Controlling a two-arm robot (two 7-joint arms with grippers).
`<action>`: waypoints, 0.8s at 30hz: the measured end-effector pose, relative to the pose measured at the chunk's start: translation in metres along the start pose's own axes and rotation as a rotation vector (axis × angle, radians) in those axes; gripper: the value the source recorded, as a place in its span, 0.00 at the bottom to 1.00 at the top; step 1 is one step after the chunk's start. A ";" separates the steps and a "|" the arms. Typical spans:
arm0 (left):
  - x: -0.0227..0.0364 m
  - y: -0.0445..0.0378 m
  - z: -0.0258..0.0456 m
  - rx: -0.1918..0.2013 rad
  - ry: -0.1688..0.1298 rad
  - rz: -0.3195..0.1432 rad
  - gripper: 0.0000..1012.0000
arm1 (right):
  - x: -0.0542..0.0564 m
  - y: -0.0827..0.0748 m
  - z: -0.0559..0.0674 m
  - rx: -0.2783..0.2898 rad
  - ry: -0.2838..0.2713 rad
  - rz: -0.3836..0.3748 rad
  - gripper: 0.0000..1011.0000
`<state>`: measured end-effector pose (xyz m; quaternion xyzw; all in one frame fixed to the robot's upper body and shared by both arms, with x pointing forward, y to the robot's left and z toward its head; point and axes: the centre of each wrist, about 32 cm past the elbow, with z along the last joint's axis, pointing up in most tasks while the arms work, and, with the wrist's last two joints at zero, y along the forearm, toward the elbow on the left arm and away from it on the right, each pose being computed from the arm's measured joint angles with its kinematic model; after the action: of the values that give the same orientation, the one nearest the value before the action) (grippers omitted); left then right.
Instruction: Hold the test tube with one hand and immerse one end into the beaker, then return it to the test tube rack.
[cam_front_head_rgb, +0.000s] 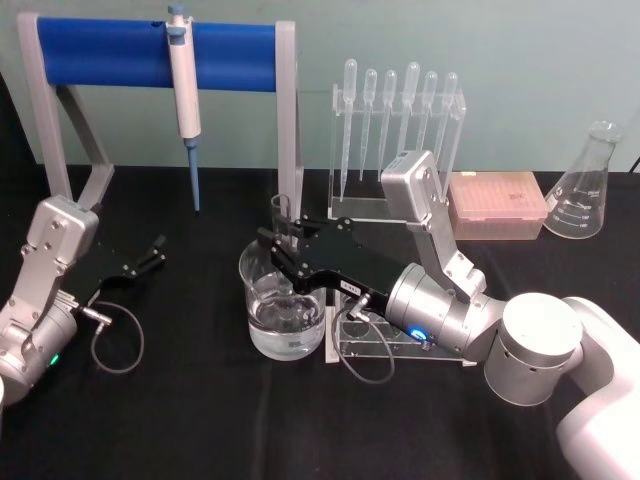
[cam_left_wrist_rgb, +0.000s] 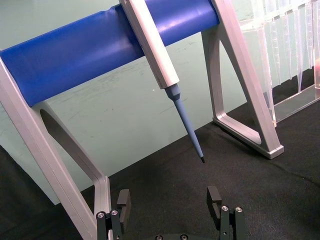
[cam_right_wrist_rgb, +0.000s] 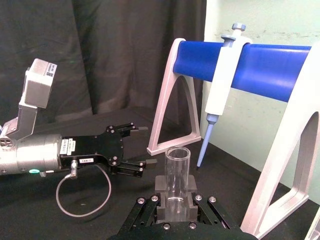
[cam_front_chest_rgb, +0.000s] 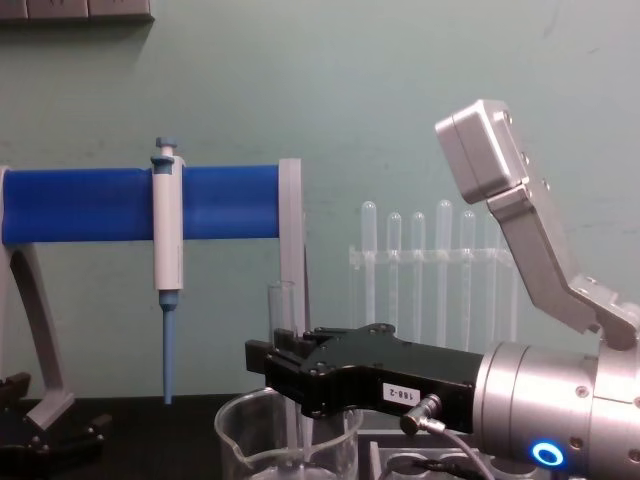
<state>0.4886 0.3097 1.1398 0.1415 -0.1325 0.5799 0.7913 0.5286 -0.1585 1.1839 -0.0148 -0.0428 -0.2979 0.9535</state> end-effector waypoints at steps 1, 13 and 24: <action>0.0000 0.0000 0.0000 0.000 0.000 0.000 0.99 | 0.000 0.000 0.000 0.000 0.000 0.000 0.22; 0.0000 0.0000 0.0000 0.000 0.000 0.000 0.99 | 0.000 0.000 0.000 0.000 0.000 0.000 0.23; 0.0000 0.0000 0.0000 0.000 0.000 0.000 0.99 | 0.000 0.000 0.000 0.000 0.000 0.000 0.22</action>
<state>0.4886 0.3096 1.1398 0.1414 -0.1324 0.5799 0.7913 0.5286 -0.1585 1.1839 -0.0148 -0.0428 -0.2978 0.9535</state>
